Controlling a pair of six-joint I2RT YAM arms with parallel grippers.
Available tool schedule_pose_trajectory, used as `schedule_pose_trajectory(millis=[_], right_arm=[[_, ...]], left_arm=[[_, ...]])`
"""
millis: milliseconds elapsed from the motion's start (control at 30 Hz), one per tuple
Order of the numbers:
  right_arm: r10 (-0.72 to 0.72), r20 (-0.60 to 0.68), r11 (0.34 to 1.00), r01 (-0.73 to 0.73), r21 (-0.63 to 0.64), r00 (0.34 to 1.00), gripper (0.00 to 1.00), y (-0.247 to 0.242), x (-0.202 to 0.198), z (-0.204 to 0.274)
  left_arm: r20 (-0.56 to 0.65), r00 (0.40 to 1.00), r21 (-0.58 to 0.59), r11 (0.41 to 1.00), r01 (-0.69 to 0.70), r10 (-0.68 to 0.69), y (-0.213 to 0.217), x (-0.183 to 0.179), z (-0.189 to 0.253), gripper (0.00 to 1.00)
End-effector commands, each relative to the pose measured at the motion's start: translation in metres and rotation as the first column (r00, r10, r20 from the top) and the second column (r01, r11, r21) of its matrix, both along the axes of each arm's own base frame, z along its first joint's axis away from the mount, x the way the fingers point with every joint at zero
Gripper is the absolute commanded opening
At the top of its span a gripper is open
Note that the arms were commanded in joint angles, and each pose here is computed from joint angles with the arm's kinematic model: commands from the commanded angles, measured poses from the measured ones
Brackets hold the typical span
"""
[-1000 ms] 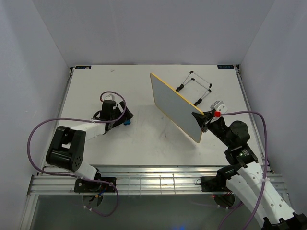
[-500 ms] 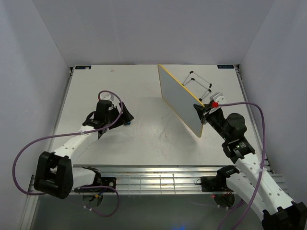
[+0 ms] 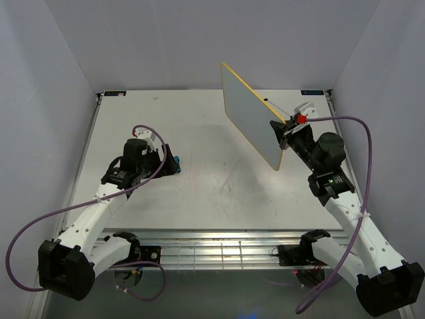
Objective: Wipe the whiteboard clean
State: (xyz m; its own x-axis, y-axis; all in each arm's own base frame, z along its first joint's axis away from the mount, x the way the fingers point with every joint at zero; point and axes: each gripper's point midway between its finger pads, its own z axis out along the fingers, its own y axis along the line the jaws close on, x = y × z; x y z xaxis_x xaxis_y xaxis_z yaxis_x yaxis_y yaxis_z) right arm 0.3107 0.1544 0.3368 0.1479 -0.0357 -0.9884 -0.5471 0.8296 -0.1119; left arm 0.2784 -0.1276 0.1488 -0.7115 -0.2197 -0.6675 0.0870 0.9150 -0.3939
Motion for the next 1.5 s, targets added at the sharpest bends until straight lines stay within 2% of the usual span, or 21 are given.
schedule_pose_trajectory(millis=[0,200,433,467,633,867,1167,1467], right_arm=[[-0.054,0.401,0.993,0.008,0.116,0.915,0.08,-0.017,-0.018,0.141],[-0.041,0.379,0.995,0.004,0.096,0.924,0.08,-0.035,0.012,0.148],[-0.004,0.318,0.997,-0.02,0.072,0.948,0.08,-0.071,0.047,0.128],[0.035,0.317,0.997,-0.057,0.059,0.948,0.08,-0.068,0.046,0.126],[0.049,0.281,0.995,-0.073,0.074,0.958,0.08,-0.088,0.059,0.112],[0.185,0.252,0.981,-0.194,0.01,0.95,0.08,-0.084,0.064,0.089],[0.227,0.195,0.972,-0.235,0.022,0.954,0.08,-0.095,0.089,0.07],[0.199,0.168,0.977,-0.209,0.042,0.965,0.08,-0.104,0.104,0.058]], left_arm=[[0.008,1.0,0.058,0.998,0.001,-0.001,0.011,-0.009,-0.007,0.98],[0.011,1.0,0.074,0.997,0.006,-0.006,0.012,-0.008,-0.008,0.98],[0.0,1.0,0.071,0.997,0.016,-0.016,0.011,-0.01,-0.011,0.98],[0.0,1.0,0.071,0.997,0.018,-0.018,0.011,-0.01,-0.011,0.98],[-0.006,1.0,0.072,0.997,0.024,-0.023,0.01,-0.01,-0.013,0.98],[-0.012,0.999,0.075,0.997,0.037,-0.036,0.009,-0.01,-0.015,0.98],[-0.012,0.999,0.07,0.996,0.047,-0.046,0.007,-0.011,-0.015,0.98],[-0.01,0.998,0.063,0.996,0.058,-0.058,0.005,-0.012,-0.015,0.98]])
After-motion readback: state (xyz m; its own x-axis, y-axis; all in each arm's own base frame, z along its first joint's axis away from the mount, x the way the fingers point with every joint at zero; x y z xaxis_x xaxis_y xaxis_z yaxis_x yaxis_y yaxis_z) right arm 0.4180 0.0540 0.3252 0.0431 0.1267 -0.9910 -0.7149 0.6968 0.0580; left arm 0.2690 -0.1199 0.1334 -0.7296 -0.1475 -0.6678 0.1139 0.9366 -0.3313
